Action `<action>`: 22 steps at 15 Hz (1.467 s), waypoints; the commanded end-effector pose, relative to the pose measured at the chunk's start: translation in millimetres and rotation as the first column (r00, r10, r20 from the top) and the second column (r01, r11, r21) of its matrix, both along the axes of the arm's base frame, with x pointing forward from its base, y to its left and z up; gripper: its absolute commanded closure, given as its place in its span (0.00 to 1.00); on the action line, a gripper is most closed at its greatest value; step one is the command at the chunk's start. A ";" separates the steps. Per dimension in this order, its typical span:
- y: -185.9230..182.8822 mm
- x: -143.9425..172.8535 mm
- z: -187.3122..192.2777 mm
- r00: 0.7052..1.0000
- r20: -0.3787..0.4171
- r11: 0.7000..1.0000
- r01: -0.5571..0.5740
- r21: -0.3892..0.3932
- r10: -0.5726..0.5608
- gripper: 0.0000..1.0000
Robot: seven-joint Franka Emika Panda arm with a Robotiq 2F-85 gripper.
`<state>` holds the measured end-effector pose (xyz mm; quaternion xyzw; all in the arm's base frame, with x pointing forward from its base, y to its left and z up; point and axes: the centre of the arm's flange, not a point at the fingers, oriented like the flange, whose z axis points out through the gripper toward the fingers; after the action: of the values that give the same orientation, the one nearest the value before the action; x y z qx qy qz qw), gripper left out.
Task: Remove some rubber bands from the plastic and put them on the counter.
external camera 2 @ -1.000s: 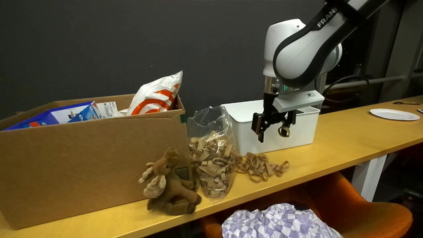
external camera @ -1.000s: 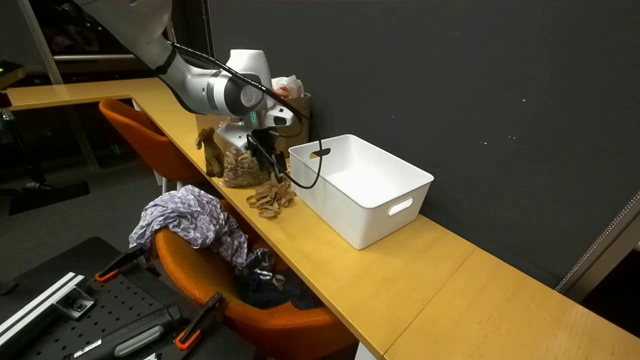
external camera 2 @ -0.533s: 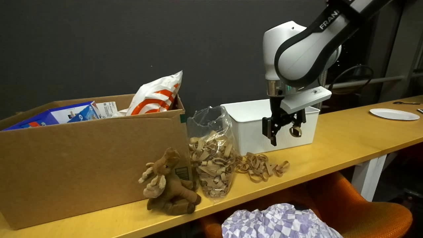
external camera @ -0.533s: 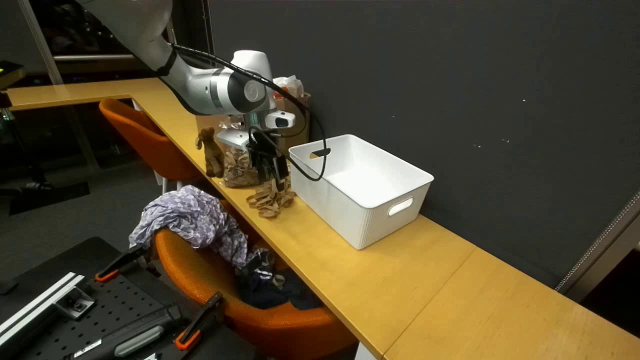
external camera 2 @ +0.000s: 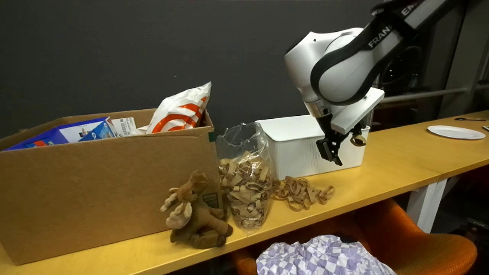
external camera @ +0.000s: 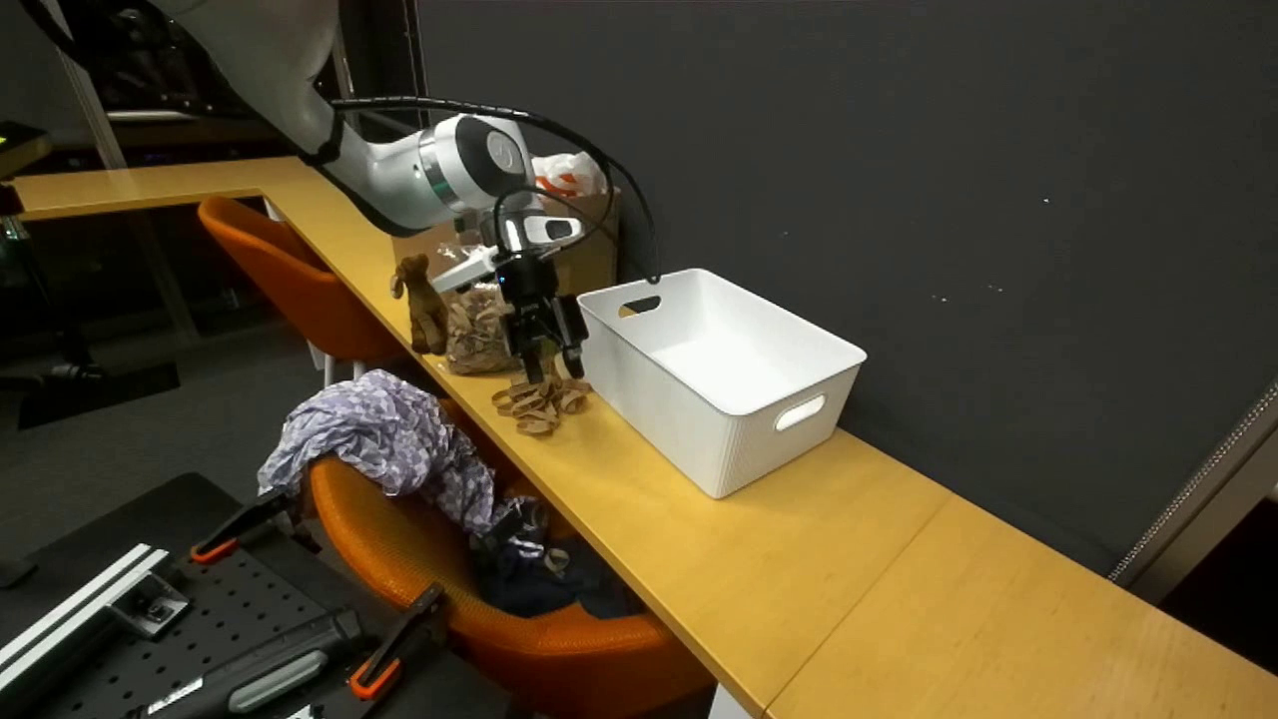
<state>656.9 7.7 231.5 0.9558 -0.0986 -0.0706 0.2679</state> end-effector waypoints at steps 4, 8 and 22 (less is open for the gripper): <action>-15.2 45.1 -17.9 0.999 0.000 0.978 -0.035 -0.206 0.035 0.00; -3.4 52.9 -18.7 0.999 0.028 0.981 -0.030 -0.190 0.036 0.00; 43.6 45.0 -8.9 0.969 0.223 0.945 -0.168 0.281 0.106 0.00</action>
<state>709.9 57.4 234.0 0.9835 -0.0635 0.0370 0.1653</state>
